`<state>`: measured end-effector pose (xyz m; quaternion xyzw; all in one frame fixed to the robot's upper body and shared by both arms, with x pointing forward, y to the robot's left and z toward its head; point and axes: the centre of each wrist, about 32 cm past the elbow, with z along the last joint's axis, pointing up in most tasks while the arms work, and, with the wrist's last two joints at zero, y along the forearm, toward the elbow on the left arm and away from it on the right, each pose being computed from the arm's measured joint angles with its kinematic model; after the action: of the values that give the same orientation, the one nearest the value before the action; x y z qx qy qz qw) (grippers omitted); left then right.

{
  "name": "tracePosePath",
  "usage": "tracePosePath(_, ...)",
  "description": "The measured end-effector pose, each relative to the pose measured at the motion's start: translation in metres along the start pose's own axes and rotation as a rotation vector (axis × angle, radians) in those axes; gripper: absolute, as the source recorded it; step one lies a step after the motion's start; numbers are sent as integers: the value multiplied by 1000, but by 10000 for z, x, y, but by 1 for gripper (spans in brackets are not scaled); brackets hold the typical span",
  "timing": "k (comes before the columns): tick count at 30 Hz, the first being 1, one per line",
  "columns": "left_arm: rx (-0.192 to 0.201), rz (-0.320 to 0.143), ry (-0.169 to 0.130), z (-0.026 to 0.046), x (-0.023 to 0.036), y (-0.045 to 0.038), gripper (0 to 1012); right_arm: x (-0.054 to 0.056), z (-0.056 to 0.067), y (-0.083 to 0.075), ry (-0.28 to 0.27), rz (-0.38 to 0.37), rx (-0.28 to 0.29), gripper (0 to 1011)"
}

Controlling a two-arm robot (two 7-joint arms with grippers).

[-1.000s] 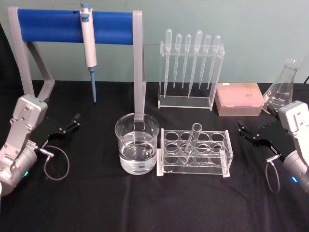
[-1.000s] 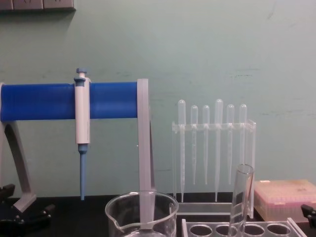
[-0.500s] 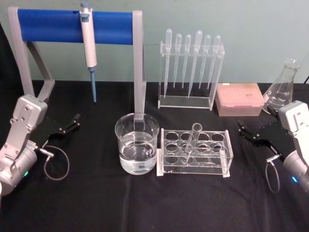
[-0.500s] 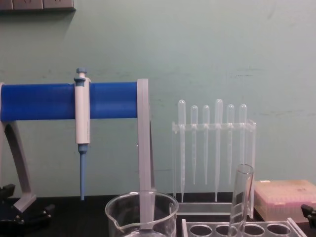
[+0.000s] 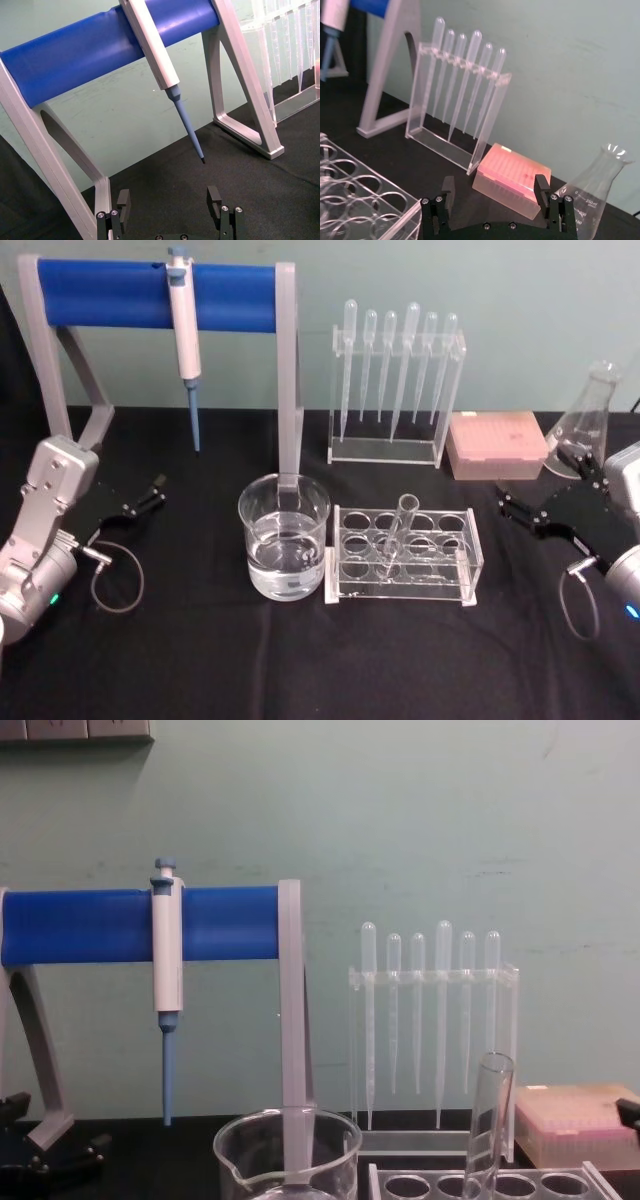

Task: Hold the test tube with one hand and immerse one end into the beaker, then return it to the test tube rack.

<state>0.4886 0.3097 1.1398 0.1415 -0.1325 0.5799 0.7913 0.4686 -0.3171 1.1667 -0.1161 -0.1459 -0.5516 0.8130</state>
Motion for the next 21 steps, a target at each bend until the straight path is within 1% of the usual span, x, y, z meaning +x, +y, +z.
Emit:
tracePosePath(2,0,0,0,0,0,0,1000,23,39,-54,2,10,9,1002)
tracePosePath(5,0,0,0,0,0,0,1000,75,104,-173,25,36,26,1002)
tracePosePath(8,0,0,0,0,0,0,1000,101,128,-237,42,59,37,1002)
tracePosePath(9,0,0,0,0,0,0,1000,119,134,-282,53,78,41,1002)
tracePosePath(12,0,0,0,0,0,0,1000,149,143,-343,67,111,47,1002)
tracePosePath(15,0,0,0,0,0,0,1000,186,130,-446,90,172,48,1002)
tracePosePath(18,0,0,0,0,0,0,1000,201,117,-500,105,219,50,1002)
tracePosePath(19,0,0,0,0,0,0,1000,207,103,-531,114,256,52,1002)
tracePosePath(21,0,0,0,0,0,0,1000,210,91,-551,124,292,59,1002)
